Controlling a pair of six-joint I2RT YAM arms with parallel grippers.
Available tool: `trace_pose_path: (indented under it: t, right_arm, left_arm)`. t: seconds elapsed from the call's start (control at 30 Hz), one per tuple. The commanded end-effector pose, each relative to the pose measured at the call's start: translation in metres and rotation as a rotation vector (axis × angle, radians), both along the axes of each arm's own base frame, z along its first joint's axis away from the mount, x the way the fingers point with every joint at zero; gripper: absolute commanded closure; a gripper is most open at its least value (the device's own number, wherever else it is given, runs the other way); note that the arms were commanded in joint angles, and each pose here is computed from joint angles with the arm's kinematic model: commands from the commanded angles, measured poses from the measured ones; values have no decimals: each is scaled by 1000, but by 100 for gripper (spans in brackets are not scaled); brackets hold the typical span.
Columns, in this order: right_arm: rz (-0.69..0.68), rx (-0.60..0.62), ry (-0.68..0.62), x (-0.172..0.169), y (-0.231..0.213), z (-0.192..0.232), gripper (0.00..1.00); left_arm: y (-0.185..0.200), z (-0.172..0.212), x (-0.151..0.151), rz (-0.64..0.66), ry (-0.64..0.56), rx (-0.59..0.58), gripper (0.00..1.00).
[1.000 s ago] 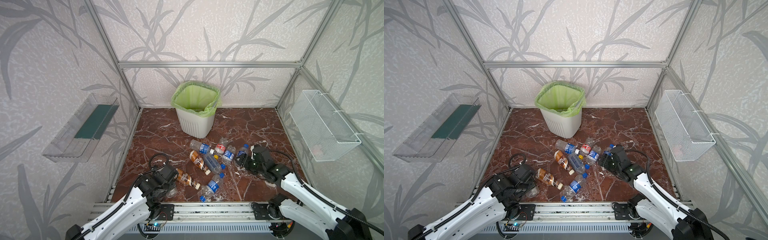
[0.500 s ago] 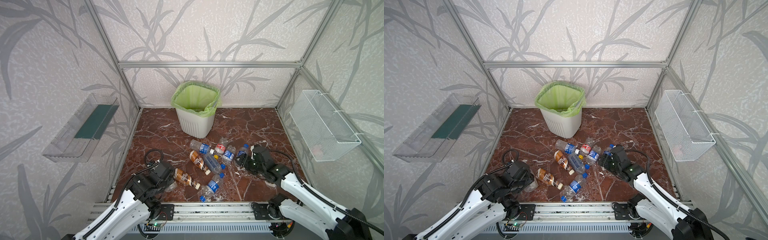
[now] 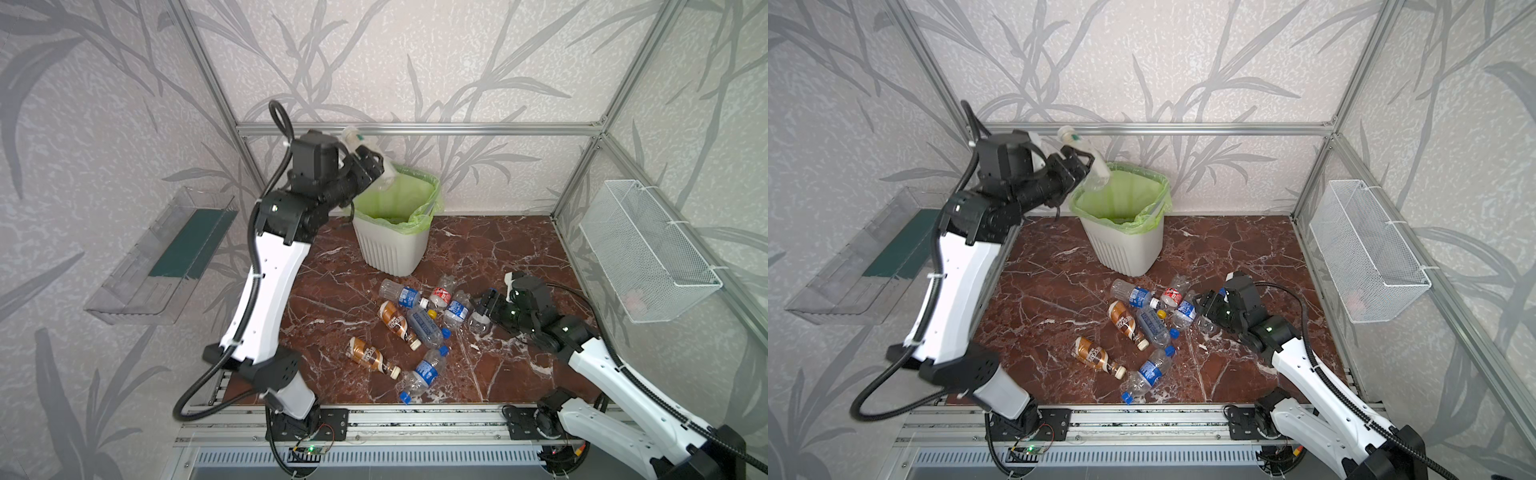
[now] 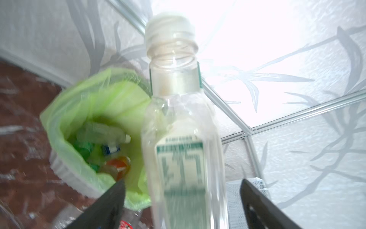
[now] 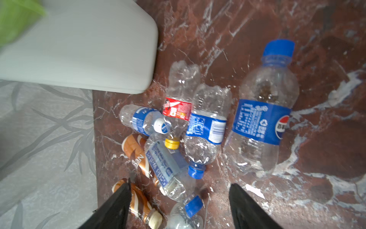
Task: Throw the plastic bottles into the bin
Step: 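Swing the green-labelled bottle over the bin and open the left gripper, then return the left gripper to the pile while the right gripper lowers toward a bottle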
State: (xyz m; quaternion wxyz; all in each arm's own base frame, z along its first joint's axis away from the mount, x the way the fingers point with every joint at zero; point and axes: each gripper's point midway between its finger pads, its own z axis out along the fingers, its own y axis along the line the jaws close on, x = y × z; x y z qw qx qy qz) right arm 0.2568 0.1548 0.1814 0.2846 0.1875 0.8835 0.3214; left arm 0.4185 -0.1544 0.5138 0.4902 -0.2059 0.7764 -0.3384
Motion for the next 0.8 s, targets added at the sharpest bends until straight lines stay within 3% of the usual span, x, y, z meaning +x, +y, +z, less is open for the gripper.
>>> trace_pose_path:
  t: [0.0, 0.1, 0.2, 0.43, 0.77]
  right_arm:
    - [-15, -30, 11, -5, -13, -3, 21]
    - [-34, -7, 19, -4, -18, -11, 20]
    - [-30, -13, 33, -5, -19, -20, 20]
    - [-34, -34, 59, -7, -24, -37, 21]
    - [-44, -97, 59, -10, -35, -42, 21]
  left_arm:
    - [44, -17, -57, 66, 139, 187, 2]
    - [65, -33, -82, 110, 186, 264, 1]
    - [76, -63, -103, 148, 75, 178, 1]
    - [85, -170, -151, 121, 281, 168, 4]
    - [86, -245, -182, 87, 406, 159, 6]
